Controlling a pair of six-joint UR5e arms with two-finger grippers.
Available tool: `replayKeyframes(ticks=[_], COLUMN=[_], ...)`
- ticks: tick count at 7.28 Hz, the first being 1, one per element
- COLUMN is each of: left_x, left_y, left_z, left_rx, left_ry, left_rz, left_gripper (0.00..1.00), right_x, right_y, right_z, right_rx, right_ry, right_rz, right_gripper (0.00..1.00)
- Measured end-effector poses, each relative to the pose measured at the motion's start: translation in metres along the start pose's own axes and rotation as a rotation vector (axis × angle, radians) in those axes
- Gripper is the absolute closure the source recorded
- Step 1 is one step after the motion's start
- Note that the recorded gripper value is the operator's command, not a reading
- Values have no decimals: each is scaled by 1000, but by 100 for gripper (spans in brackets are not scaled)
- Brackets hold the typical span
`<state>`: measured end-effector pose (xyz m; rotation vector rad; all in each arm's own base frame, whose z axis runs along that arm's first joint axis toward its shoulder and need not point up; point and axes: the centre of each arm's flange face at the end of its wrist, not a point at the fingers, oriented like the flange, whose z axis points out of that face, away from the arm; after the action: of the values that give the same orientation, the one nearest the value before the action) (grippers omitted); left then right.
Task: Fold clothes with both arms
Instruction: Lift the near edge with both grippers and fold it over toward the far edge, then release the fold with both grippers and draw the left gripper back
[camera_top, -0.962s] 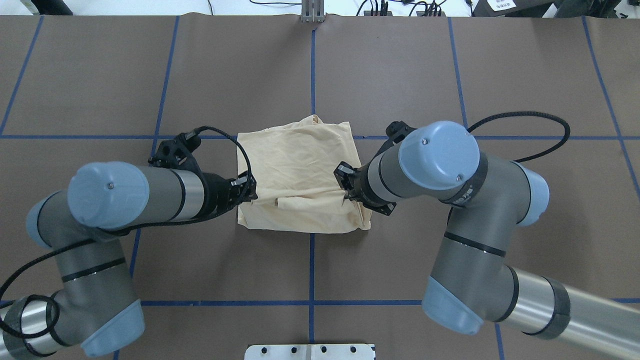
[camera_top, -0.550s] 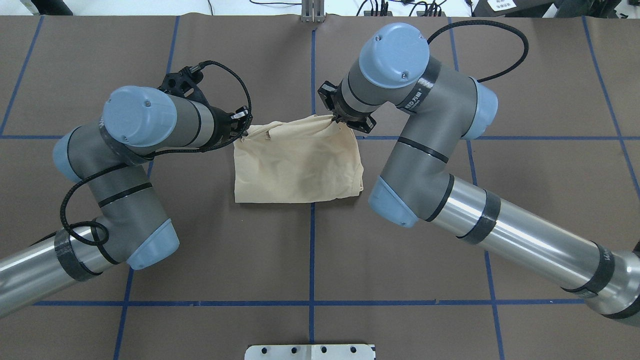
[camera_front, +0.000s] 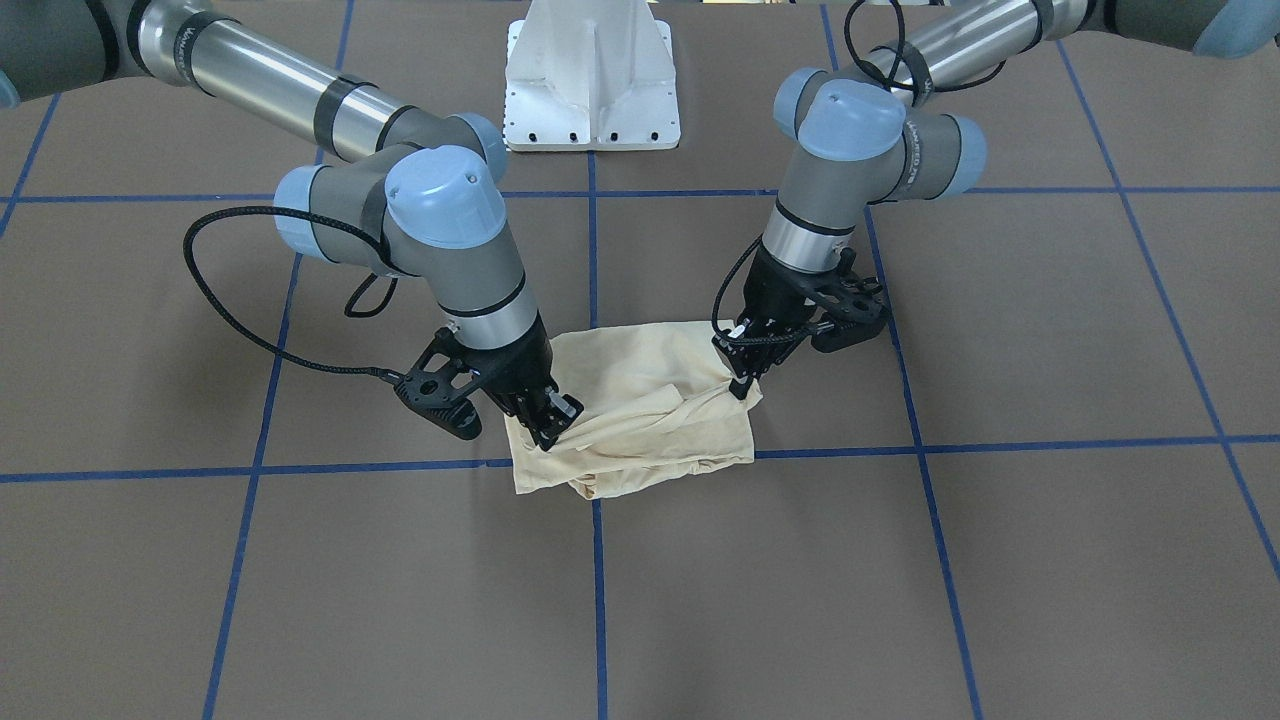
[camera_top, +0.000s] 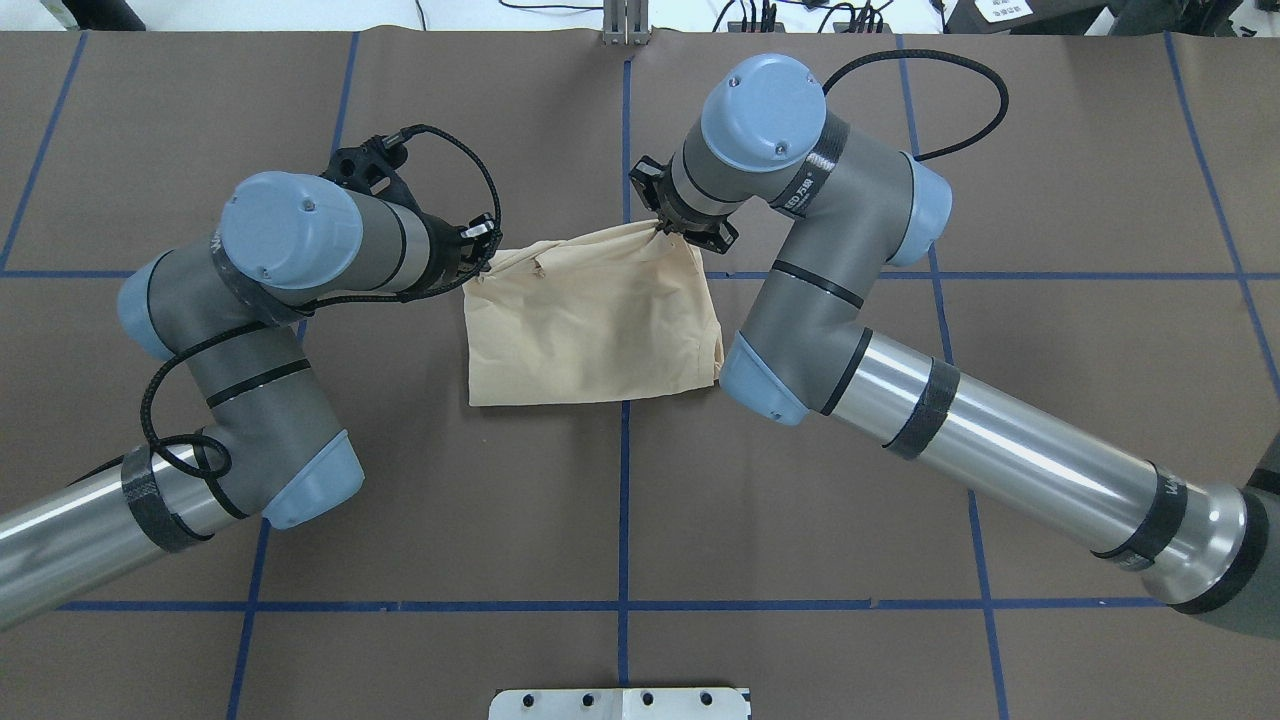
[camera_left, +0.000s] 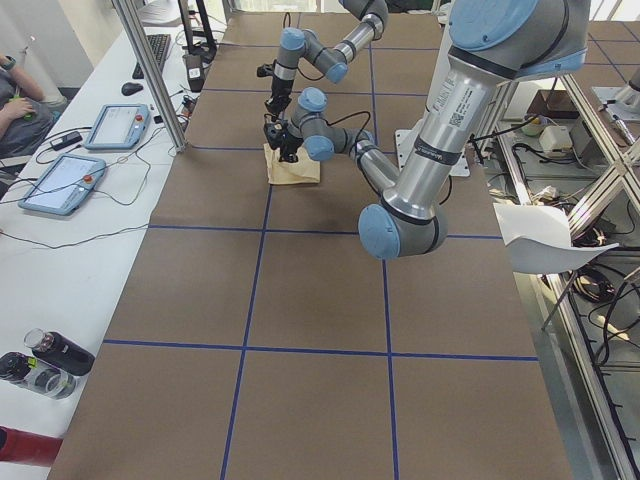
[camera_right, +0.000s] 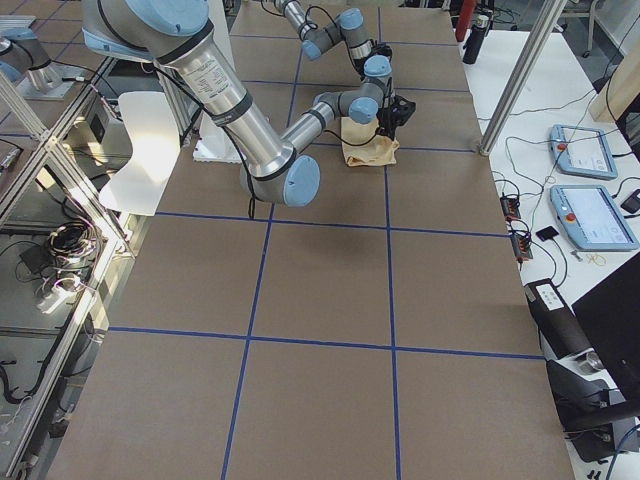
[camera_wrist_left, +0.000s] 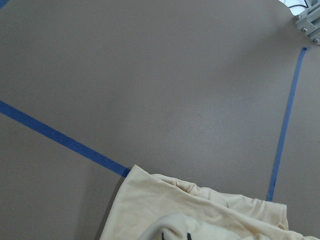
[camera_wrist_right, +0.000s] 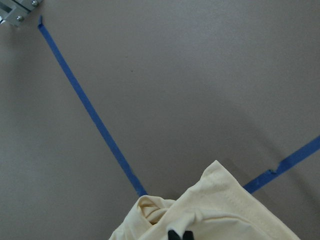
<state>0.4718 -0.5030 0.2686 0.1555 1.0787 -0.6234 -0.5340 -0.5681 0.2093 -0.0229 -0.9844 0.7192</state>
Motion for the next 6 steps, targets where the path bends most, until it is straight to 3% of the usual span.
replayKeyframes(ticks=[1,2,3,6], left_x=[1,6,10,14], left_y=[-1,-2,-4,-24], left_z=[12,26,38,38], left_rx=[0,2,5,24], left_ry=[0,-6,-10,9], left_rz=[0,0,-1,8], left_gripper=[0,0,0,0], right_x=[3,5,4,-5], right_y=[-3,-3,-3,-2], right_z=[8,13,15,21], right_rx=[4,5,4,3], right_ry=[16,25,28,32], right_rz=[4,6,6,6], right_gripper=[100,79,1,0])
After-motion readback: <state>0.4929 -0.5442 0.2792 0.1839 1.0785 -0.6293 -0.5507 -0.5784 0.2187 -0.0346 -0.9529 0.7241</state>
